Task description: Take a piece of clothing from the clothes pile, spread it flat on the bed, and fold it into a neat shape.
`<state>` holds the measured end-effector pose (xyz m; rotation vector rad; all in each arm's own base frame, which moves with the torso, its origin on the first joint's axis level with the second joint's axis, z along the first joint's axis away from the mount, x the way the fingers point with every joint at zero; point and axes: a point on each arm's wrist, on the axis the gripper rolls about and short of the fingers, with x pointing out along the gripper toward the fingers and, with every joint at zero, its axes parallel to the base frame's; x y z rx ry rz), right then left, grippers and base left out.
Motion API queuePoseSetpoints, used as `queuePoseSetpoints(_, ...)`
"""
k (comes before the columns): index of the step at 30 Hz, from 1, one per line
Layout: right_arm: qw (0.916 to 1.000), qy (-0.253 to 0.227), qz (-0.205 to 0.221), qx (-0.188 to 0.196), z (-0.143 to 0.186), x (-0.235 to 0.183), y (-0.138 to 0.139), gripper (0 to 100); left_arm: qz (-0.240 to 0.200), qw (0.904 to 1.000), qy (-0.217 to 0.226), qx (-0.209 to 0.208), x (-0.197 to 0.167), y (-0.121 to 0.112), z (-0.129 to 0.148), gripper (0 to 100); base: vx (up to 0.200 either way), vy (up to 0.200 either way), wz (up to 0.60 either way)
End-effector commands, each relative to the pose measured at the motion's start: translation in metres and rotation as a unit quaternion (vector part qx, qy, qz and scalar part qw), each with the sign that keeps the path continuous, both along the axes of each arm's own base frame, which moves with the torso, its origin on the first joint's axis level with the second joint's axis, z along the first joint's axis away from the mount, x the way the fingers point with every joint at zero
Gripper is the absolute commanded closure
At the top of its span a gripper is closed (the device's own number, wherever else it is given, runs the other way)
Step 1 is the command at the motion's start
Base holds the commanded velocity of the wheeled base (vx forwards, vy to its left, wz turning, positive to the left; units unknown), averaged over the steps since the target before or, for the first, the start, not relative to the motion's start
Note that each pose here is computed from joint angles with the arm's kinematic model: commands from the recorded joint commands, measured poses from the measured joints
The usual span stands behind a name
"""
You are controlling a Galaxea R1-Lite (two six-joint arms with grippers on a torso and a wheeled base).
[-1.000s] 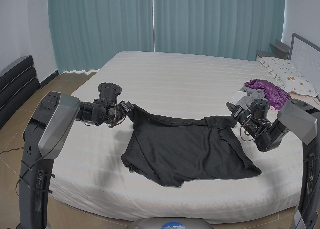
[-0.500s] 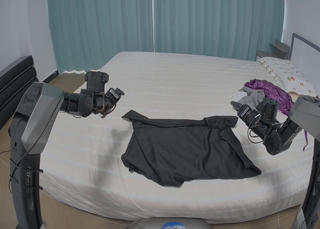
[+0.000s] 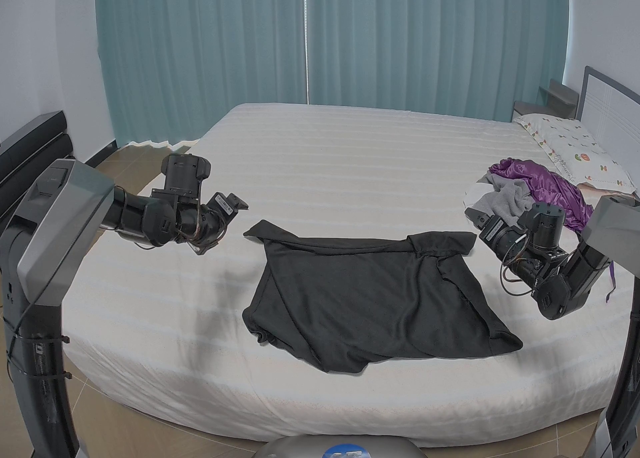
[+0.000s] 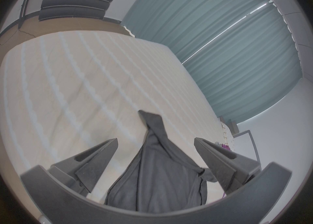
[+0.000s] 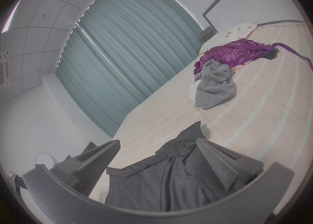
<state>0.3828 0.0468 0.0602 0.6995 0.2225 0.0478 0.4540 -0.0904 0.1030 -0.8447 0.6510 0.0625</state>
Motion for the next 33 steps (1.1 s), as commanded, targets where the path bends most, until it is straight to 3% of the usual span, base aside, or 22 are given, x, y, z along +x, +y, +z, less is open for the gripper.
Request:
queuePoseSetpoints(1, 0.9999, 0.004, 0.003, 0.014, 0.005, -0.028, -0.001, 0, -0.017, 0.9998, 0.004, -0.01, -0.057, 0.008, 0.018, 0, 0.0, 0.0, 0.0)
queuePoseSetpoints(12, 0.999, 0.021, -0.004, 0.04, -0.009, -0.062, -0.006, 0, -0.009, 0.9994, 0.003, -0.033, -0.122, 0.02, 0.004, 0, 0.0, 0.0, 0.0)
queuePoseSetpoints(18, 0.997, 0.04, -0.007, 0.065, -0.017, -0.073, -0.005, 0, -0.026, 0.9986, 0.001, -0.047, -0.137, 0.007, -0.005, 0, 0.0, 0.0, 0.0)
queuePoseSetpoints(33, 0.9951, 0.062, -0.011, 0.075, -0.027, -0.081, -0.006, 0, -0.018, 0.9974, 0.018, -0.068, -0.14, 0.002, -0.011, 0, 0.0, -0.2, 0.0)
